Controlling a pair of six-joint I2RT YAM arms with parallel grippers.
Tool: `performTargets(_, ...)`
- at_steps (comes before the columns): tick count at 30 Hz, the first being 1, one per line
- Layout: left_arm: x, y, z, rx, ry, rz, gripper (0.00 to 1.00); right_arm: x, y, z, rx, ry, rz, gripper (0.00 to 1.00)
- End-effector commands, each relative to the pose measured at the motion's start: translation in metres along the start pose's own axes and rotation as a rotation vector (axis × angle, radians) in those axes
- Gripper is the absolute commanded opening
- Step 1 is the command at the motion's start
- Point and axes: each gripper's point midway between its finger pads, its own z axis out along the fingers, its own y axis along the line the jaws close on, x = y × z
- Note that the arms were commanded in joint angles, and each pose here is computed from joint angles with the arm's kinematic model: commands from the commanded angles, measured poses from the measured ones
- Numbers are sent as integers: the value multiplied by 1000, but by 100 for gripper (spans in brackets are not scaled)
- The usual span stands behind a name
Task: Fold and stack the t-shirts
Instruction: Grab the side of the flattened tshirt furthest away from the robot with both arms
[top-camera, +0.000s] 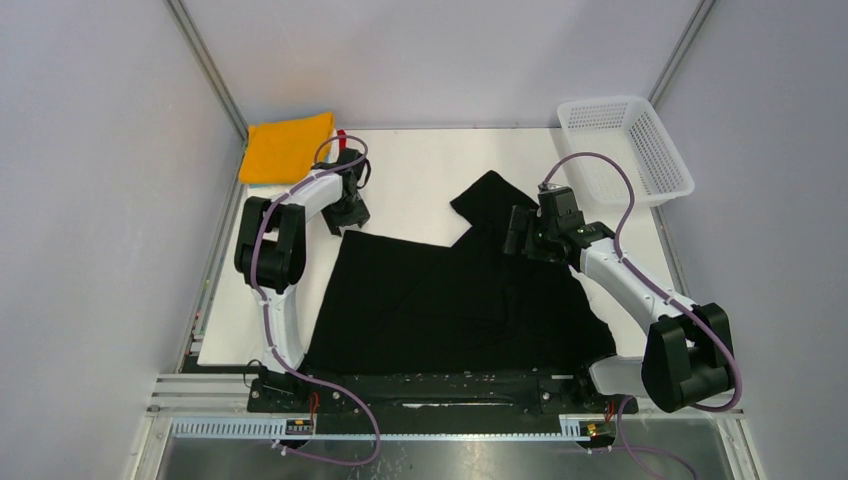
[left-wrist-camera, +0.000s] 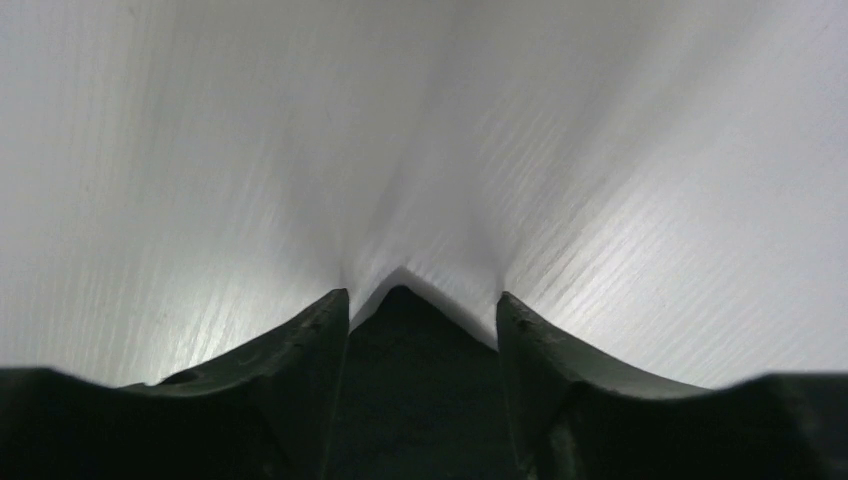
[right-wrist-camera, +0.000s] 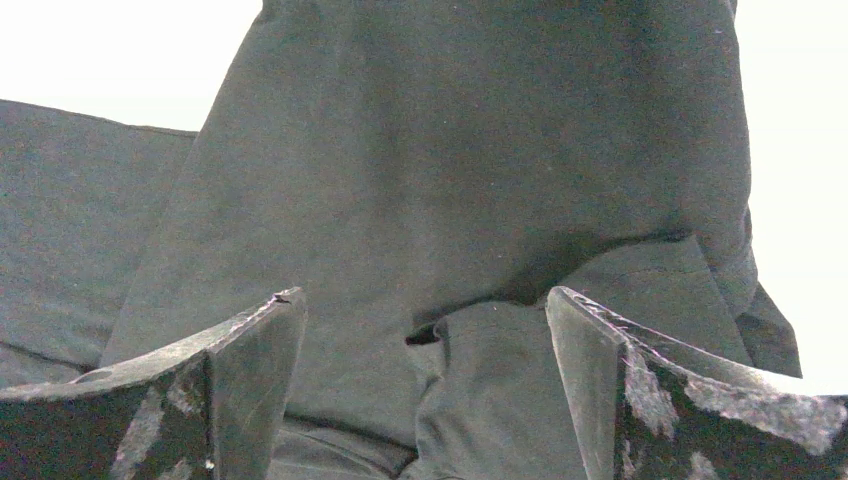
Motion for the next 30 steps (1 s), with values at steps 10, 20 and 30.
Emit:
performTargets(10, 5, 19, -13, -162, -19, 84, 4, -38, -5, 1, 66, -92, -54, 98)
performTargets(20, -2, 23, -32, -144, -53, 70, 0, -134, 53, 62, -27, -106, -175, 99)
performTargets(30, 9, 18, -43, -28, -57, 53, 0, -201, 58, 159, 34, -59, -7, 99)
